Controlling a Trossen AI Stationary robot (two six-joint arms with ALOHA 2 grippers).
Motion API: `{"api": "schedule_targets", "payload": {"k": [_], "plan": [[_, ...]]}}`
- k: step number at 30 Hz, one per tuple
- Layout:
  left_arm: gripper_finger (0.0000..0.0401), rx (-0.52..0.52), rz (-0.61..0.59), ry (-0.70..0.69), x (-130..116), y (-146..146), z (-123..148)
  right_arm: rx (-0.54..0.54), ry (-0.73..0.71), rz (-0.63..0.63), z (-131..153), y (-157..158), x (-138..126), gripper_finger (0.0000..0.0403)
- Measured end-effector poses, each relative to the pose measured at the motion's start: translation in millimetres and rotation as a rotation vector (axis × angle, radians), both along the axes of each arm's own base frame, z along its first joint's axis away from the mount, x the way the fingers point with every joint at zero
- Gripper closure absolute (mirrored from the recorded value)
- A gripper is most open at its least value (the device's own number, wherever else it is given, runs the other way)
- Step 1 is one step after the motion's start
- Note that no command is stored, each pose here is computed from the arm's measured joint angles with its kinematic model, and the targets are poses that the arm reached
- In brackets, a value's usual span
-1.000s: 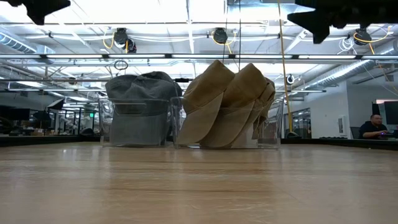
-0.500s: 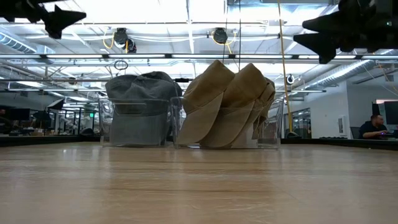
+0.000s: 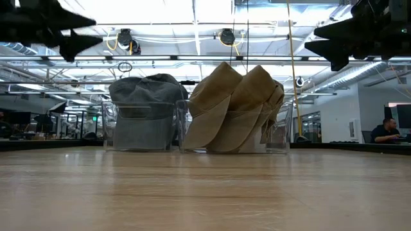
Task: Pick & Place hat
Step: Return to Home Position
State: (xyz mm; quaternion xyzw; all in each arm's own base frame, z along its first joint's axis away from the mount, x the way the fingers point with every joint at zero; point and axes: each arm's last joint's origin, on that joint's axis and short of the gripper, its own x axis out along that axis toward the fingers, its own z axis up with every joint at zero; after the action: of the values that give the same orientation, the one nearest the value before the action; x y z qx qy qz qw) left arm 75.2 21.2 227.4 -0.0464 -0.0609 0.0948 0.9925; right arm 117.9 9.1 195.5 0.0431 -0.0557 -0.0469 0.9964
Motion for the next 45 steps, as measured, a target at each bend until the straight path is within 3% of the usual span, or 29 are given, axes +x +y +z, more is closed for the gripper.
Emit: {"api": "schedule_targets", "payload": {"k": [6, 14, 19, 26, 31, 36, 45], "plan": [[0.0107, -0.058, 0.134, 0.004, 8, 7, -23, -0.006, 0.04, -0.024, -4, -1, 0, 0.019], [0.0107, -0.07, 0.167, -0.03, 16, 11, -50, 0.005, 0.066, -0.216, -16, -7, -1, 0.019], [0.0107, -0.075, 0.169, -0.026, 16, 11, -50, 0.05, -0.034, -0.218, -12, -7, -3, 0.019], [0.0107, -0.088, 0.167, -0.017, 16, 11, -51, 0.037, 0.02, -0.227, -17, -8, -3, 0.019], [0.0107, -0.082, 0.163, 0.036, 17, 11, -56, 0.048, 0.12, -0.255, -27, -11, -2, 0.019], [0.0107, -0.106, 0.141, 0.073, 17, 10, -59, 0.161, 0.291, -0.3, -47, -15, -5, 0.019], [0.0107, -0.108, 0.138, 0.082, 18, 10, -59, 0.18, 0.308, -0.317, -50, -16, -4, 0.019]]}}
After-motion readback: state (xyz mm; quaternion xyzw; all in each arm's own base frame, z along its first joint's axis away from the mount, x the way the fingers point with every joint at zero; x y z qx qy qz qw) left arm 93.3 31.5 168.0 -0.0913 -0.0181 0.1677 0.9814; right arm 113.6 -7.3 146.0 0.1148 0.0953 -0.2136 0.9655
